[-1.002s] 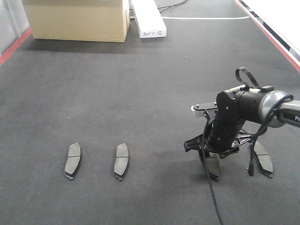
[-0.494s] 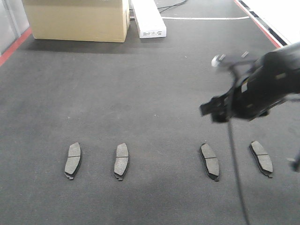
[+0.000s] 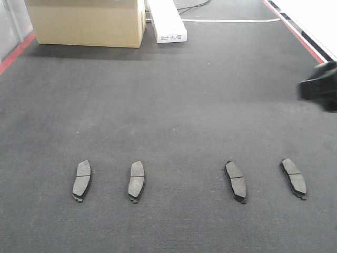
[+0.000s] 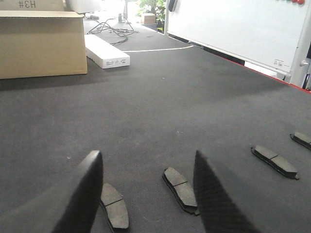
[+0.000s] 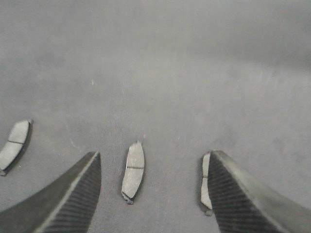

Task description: Move and align brake pads A on conveyor

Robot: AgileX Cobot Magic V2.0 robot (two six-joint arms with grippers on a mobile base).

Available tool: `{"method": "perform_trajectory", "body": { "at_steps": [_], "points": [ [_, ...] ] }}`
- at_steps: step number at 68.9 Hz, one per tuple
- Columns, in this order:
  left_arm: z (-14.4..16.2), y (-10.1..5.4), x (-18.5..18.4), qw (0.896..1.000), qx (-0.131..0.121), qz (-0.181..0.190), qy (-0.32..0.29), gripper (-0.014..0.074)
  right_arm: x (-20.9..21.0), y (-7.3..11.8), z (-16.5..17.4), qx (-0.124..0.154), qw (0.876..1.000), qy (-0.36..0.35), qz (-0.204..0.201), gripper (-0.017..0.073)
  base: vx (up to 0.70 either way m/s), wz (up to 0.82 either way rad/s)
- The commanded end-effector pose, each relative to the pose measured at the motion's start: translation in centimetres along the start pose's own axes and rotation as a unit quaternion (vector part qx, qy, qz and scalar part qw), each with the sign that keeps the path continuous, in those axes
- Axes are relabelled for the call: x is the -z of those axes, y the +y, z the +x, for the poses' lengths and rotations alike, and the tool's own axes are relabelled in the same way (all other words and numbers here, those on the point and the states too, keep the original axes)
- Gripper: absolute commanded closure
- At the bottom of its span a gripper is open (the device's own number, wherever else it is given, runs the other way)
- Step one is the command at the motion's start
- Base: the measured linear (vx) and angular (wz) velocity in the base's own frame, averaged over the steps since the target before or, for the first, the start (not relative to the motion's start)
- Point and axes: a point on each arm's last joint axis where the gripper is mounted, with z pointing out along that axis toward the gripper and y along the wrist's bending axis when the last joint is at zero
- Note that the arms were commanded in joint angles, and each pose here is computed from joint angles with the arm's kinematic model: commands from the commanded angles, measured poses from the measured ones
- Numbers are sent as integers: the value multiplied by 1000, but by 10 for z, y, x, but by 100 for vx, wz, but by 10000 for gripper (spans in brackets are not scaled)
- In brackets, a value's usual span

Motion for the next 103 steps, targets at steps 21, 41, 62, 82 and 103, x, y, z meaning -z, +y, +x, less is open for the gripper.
{"method": "perform_trajectory", "body": {
  "at_steps": [21,41,62,82,103],
  "points": [
    [-14,-3,1,999,1,17,-43,200,51,-9,96,9,986,-166,-11,110,0,0],
    [-14,-3,1,999,1,16,-43,200,65,-8,169,-16,967,-251,-46,110,0,0],
    [-14,-3,1,999,1,17,-44,200,58,-8,206,-16,932,-358,-51,110,0,0],
    [-14,-3,1,999,1,17,-44,297,54,-9,208,-5,937,-348,-40,190,0,0],
    [-14,-3,1,999,1,17,-44,601,54,-10,208,-2,937,-347,-35,571,0,0]
  ]
}}
